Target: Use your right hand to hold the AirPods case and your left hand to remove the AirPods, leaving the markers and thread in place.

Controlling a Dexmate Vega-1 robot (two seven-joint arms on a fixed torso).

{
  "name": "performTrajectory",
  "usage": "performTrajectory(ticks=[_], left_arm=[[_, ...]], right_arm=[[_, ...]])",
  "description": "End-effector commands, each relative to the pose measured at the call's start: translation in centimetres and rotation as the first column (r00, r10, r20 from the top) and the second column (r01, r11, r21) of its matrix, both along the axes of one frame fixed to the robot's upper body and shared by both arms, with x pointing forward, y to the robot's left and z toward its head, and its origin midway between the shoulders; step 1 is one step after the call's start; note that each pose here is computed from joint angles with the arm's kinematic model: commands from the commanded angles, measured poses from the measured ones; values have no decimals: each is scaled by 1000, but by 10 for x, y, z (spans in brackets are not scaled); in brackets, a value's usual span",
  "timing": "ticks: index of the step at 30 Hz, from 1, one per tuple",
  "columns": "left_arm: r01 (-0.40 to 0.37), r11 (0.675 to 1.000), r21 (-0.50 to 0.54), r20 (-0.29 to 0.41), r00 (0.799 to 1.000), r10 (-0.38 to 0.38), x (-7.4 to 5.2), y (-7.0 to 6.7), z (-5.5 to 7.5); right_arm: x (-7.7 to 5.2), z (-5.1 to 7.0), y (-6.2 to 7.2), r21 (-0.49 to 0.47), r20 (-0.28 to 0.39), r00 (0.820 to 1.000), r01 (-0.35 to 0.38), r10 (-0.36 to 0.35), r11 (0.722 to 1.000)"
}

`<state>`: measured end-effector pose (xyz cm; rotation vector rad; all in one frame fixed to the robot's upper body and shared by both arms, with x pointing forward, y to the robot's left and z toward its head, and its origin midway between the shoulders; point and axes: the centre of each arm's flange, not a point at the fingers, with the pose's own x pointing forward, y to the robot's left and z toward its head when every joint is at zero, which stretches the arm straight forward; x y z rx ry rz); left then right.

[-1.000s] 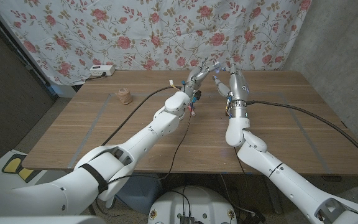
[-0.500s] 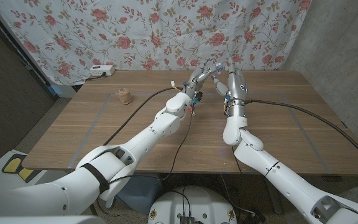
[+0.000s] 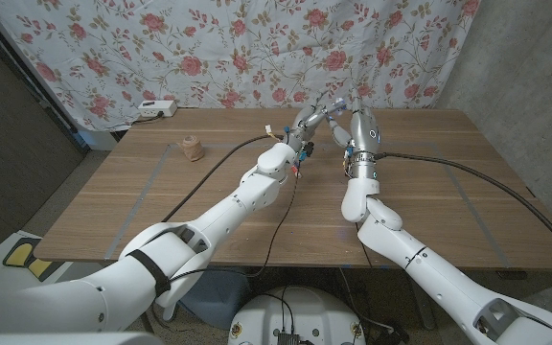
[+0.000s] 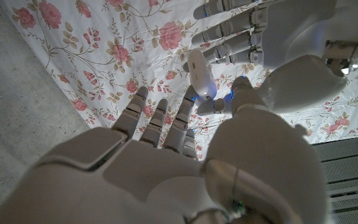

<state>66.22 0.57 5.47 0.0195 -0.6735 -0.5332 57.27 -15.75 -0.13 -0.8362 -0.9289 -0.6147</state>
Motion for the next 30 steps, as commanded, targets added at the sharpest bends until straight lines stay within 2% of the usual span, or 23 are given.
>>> performTrajectory(ticks=[1, 18, 30], left_arm=[[22, 999, 28, -6, 1000, -22, 0, -10, -2], [56, 997, 60, -24, 998, -55, 1, -23, -8], [38, 998, 52, -17, 999, -37, 2, -18, -7]], right_arm=[[5, 0, -1, 11, -2, 1000, 18, -18, 1000], [12, -1, -5, 25, -20, 999, 30, -29, 999], [15, -4, -10, 42, -33, 999, 25, -23, 999]])
